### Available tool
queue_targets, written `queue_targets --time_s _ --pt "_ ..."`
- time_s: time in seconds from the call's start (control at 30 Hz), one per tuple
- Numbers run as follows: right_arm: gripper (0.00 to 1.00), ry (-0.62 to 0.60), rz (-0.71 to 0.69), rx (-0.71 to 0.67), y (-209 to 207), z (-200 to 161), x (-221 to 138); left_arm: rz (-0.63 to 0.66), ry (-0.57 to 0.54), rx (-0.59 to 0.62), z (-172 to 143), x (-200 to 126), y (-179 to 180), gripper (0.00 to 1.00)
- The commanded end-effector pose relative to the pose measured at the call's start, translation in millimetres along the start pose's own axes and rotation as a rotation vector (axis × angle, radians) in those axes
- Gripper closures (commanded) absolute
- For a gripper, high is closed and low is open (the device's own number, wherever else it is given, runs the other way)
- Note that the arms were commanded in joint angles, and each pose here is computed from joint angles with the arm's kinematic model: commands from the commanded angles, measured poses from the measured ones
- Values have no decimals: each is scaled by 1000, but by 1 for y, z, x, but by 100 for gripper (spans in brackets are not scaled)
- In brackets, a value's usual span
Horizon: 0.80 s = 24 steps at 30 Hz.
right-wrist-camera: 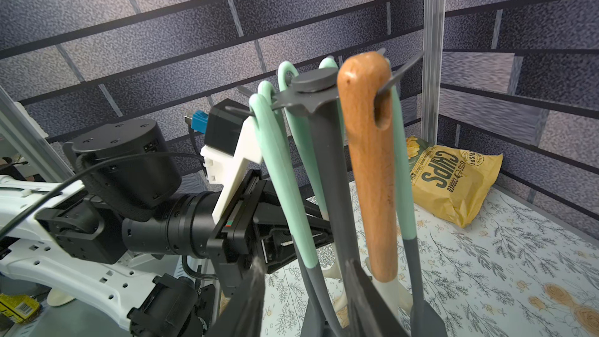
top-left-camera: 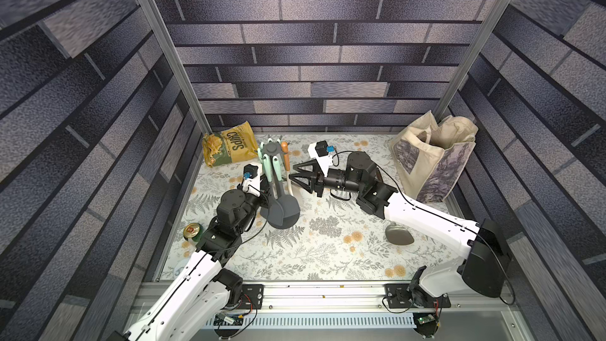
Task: Take the spatula off the kitchen utensil rack
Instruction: Take off the spatula from the rack.
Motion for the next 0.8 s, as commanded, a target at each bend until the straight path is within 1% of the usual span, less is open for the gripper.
queue_targets --time_s 0.0,0.77 --pt "57 -10 19 -28 7 4 7 16 -49 -8 9 -2 1 89" --pt "58 43 65 -32 0 -5 38 21 -60 5 11 -1 3 89"
Point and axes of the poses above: each gripper's point midway between its finger pads, its own x axis out along the fingers, its own y axis along the line the jaws close on, z = x × y, the point moved 6 cm from there along -x, back along the fingers, and after that the axes turned 3 degrees about x, right-handed, at the moved point
